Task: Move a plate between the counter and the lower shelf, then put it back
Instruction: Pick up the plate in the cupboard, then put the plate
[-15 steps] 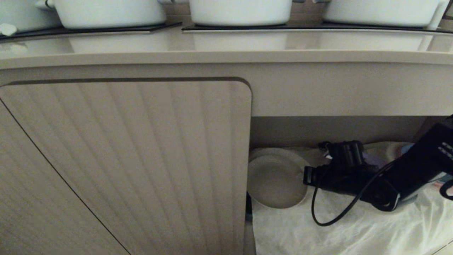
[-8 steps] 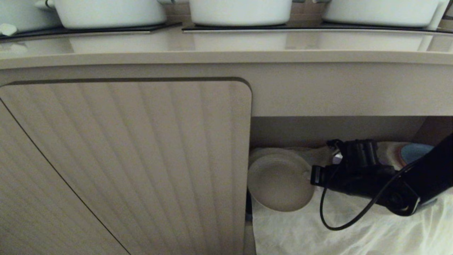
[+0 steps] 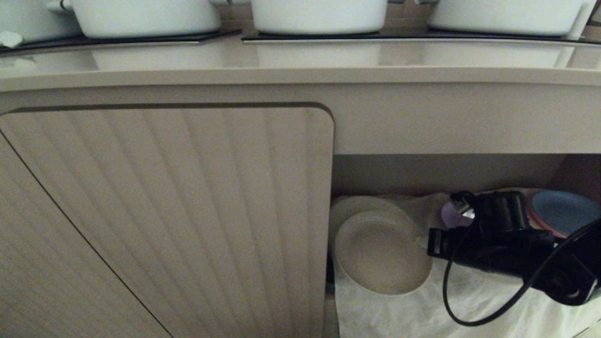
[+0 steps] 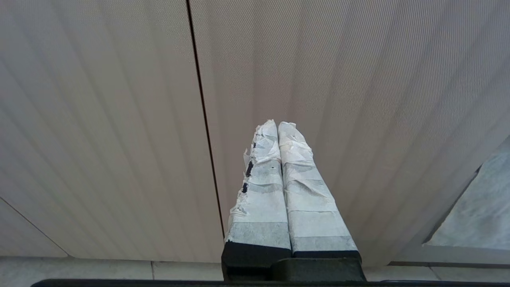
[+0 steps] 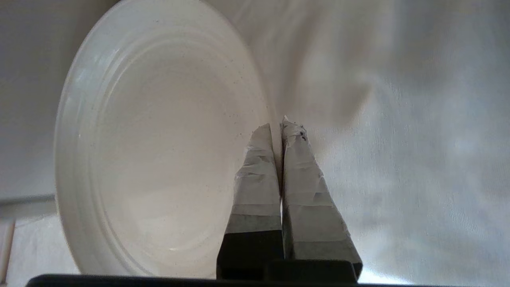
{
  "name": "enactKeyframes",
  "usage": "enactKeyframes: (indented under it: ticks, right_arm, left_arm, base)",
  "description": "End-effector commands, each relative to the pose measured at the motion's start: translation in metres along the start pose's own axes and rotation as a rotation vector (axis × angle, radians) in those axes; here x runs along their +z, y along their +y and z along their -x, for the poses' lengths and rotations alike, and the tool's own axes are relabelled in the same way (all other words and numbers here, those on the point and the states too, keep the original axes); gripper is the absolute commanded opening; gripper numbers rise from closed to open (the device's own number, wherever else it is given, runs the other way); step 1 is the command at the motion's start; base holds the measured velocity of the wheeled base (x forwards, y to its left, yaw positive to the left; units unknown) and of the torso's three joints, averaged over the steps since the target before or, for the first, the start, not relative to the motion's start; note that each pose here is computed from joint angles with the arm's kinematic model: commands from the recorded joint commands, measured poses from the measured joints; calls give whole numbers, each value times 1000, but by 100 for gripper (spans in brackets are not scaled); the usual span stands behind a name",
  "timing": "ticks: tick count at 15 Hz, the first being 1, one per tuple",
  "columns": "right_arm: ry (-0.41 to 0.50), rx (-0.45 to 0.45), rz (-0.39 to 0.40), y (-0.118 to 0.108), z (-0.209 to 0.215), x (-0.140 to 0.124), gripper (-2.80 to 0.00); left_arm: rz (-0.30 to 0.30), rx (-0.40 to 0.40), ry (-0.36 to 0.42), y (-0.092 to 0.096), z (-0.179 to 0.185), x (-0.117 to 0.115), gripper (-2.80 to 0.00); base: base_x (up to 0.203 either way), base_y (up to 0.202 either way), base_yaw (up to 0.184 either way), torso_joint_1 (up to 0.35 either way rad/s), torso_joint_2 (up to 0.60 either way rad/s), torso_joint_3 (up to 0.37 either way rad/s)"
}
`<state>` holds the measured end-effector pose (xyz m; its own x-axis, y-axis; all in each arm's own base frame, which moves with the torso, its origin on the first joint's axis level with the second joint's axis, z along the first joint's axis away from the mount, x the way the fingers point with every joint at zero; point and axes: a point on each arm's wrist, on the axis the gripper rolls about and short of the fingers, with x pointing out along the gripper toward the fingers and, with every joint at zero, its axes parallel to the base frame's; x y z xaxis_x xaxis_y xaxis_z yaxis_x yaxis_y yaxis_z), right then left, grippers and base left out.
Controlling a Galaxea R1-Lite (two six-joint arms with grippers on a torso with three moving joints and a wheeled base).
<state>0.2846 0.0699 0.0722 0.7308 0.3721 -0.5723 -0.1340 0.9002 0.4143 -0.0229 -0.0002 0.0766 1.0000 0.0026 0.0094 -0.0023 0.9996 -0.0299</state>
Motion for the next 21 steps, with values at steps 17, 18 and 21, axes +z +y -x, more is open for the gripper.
enactKeyframes:
  ticks: [17,18,21]
  right_arm:
    - [99,32,-7,7,107,-48,-280]
    - [110,28,-7,8,116,-51,-280]
    - [120,23,33,8,142,-65,-280]
  left_arm:
    - [1,1,0,0,0,0,-280]
    - [1,1,0,0,0,0,-280]
    - [1,1,0,0,0,0,-280]
  base:
    - [0,0,0,0,0,0]
    - [0,0,0,0,0,0]
    - [0,0,0,0,0,0]
